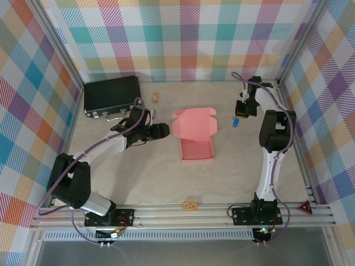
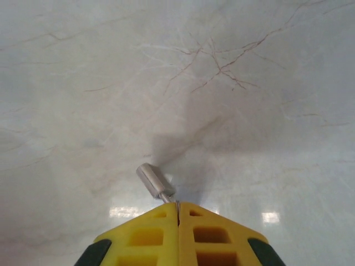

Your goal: Fold the paper box

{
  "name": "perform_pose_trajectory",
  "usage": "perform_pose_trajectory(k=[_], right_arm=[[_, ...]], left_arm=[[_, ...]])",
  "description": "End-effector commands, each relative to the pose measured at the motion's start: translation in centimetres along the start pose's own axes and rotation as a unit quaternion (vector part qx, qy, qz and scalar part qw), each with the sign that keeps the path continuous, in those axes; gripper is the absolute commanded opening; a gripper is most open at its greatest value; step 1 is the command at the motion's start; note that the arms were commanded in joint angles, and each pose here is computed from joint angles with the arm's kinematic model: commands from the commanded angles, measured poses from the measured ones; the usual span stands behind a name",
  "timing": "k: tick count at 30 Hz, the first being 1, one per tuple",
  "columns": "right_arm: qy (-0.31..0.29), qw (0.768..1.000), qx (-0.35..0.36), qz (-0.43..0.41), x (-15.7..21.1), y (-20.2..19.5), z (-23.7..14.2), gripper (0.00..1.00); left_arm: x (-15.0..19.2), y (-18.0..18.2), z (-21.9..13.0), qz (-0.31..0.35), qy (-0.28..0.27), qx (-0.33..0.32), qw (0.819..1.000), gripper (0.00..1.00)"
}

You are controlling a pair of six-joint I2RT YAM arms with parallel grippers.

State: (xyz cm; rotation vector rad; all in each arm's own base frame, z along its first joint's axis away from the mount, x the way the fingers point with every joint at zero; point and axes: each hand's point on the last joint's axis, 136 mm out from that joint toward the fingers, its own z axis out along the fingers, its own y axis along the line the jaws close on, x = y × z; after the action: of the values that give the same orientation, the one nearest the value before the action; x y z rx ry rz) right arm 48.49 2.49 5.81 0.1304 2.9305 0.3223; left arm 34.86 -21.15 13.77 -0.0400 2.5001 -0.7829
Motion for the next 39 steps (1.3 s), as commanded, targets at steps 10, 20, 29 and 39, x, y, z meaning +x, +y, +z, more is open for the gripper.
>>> perform_pose_trajectory(k=[10, 20, 29, 39], right_arm=[[-0.139, 0.988, -0.061, -0.038, 2.1, 6.0, -10.2, 0.00], [-0.196, 0.965, -0.135, -0.107, 8.5, 12.4, -16.2, 0.00], [-0.160, 0.957, -0.189, -0.148, 15.4, 17.9, -15.9, 0.00], [-0.116, 0.963, -0.215, -0.110, 18.8, 20.6, -9.7, 0.00]], left_arm=[[-0.8, 0.0, -1.7, -0.001, -0.022, -0.003, 1.000, 0.66], [-1.0, -0.4, -2.7, 0.006, -0.031, -0.001, 0.999, 0.66], [-0.4, 0.3, -2.8, 0.009, -0.019, -0.019, 1.000, 0.66], [-0.6, 0.0, -2.5, 0.011, -0.018, -0.010, 1.000, 0.65]])
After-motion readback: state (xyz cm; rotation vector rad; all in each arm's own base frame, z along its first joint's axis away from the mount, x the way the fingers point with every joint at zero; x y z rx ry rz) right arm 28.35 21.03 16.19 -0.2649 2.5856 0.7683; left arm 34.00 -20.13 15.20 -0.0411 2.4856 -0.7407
